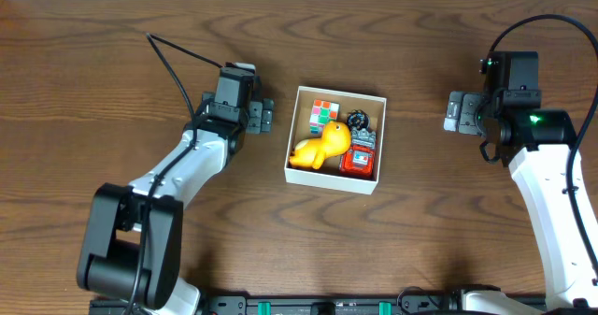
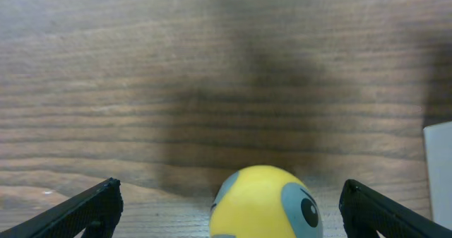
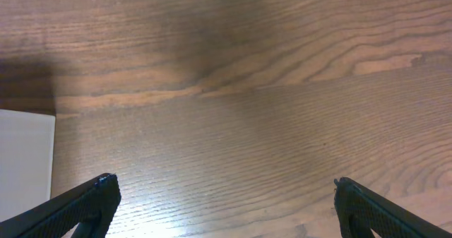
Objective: Pack container
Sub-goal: 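Release the dinosaur and move the left gripper to the yellow ball, then lower the left gripper over the yellow-grey ball and grasp it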
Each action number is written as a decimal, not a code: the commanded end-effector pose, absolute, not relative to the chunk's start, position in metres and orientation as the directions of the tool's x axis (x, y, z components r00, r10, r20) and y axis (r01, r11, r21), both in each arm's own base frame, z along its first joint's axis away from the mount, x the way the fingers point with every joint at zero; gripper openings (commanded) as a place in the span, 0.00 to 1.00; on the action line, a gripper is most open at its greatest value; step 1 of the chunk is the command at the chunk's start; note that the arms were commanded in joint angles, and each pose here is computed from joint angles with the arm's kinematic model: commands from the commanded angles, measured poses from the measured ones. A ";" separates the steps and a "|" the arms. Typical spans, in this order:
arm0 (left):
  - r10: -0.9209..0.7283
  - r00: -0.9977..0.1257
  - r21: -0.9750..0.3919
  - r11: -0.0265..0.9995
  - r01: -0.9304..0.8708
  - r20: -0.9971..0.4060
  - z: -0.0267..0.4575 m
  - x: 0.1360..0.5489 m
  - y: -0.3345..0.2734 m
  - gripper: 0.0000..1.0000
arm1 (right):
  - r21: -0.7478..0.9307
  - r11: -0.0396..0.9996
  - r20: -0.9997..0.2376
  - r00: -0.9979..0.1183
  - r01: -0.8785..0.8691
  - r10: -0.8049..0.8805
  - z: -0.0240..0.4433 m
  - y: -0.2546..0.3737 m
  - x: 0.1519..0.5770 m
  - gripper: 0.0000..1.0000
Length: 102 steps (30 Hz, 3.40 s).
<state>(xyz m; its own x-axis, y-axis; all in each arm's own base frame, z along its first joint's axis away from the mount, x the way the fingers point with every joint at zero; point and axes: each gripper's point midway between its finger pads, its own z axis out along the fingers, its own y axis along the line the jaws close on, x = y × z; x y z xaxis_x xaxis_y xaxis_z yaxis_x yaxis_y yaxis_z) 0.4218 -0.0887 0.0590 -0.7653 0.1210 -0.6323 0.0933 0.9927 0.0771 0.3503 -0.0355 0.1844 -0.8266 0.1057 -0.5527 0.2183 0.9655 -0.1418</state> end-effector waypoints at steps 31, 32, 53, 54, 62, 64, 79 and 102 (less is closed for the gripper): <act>0.098 -0.730 0.052 0.995 0.085 -0.676 0.092 0.417 -0.088 0.06 | -0.134 0.960 -0.566 -0.814 0.246 0.129 0.189 -0.039 0.352 0.99; 0.095 -0.714 0.047 0.995 0.087 -0.694 0.103 0.416 -0.089 0.06 | -0.134 0.960 -0.566 -0.814 0.246 0.129 0.189 -0.039 0.352 0.99; 0.108 -0.761 0.027 0.993 0.118 -0.639 0.089 0.404 -0.093 0.90 | -0.134 0.960 -0.566 -0.814 0.246 0.129 0.189 -0.039 0.352 0.99; 0.104 -0.769 0.028 0.993 0.111 -0.631 0.084 0.404 -0.091 0.90 | -0.134 0.960 -0.567 -0.814 0.246 0.130 0.189 -0.039 0.352 0.99; 0.103 -0.841 0.045 0.995 0.094 -0.531 0.037 0.399 -0.080 0.90 | -0.134 0.960 -0.567 -0.814 0.246 0.130 0.189 -0.039 0.352 0.99; 0.106 -0.853 0.047 0.994 0.095 -0.511 0.032 0.395 -0.079 0.90 | -0.134 0.960 -0.566 -0.814 0.246 0.129 0.189 -0.039 0.352 0.99; 0.106 -0.851 0.047 0.994 0.095 -0.514 0.032 0.396 -0.079 0.80 | -0.134 0.960 -0.567 -0.814 0.246 0.130 0.189 -0.039 0.352 0.99; 0.106 -0.850 0.047 0.994 0.096 -0.516 0.018 0.404 -0.081 0.31 | -0.134 0.960 -0.566 -0.814 0.246 0.129 0.189 -0.039 0.352 0.99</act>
